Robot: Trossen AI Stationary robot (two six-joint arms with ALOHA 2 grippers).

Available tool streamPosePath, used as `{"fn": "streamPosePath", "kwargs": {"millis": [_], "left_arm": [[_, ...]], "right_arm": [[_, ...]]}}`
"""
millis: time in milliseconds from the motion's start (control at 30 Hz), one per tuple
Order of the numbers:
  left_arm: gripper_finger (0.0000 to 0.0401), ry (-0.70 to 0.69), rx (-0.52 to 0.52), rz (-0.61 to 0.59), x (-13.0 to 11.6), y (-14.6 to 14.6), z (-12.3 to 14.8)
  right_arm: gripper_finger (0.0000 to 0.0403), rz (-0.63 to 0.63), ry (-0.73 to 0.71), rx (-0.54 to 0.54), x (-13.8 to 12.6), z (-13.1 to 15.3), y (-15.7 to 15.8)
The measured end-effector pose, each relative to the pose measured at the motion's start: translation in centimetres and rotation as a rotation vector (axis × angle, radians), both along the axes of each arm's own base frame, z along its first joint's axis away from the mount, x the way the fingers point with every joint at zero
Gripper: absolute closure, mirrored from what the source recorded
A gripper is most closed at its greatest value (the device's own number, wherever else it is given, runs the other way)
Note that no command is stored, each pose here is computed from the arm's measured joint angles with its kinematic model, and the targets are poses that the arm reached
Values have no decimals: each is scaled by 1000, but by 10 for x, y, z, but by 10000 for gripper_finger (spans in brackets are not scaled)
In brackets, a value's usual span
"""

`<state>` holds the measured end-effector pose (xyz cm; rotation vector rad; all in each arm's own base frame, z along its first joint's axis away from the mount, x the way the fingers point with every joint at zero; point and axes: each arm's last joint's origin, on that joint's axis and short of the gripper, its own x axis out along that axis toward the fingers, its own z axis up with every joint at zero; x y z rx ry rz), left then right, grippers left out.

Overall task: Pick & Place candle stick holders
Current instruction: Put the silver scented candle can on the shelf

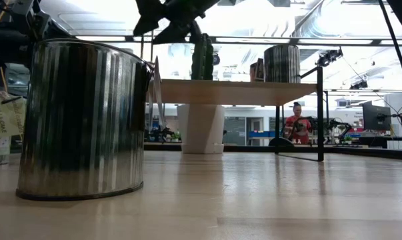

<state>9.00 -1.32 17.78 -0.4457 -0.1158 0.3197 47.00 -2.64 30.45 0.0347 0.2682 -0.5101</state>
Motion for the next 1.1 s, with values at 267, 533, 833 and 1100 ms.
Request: {"fn": "streamPosePath", "kwargs": {"millis": [267, 533, 833, 1100], "left_arm": [[156, 0, 0, 0, 0, 0, 0], [156, 0, 0, 0, 0, 0, 0], [156, 0, 0, 0, 0, 0, 0], [156, 0, 0, 0, 0, 0, 0]], "right_arm": [[80, -18, 94, -13, -17, 12, 14], [49, 35, 163, 42, -40, 28, 47], [11, 166, 244, 210, -72, 35, 86], [9, 417, 301, 223, -113, -1, 147]]}}
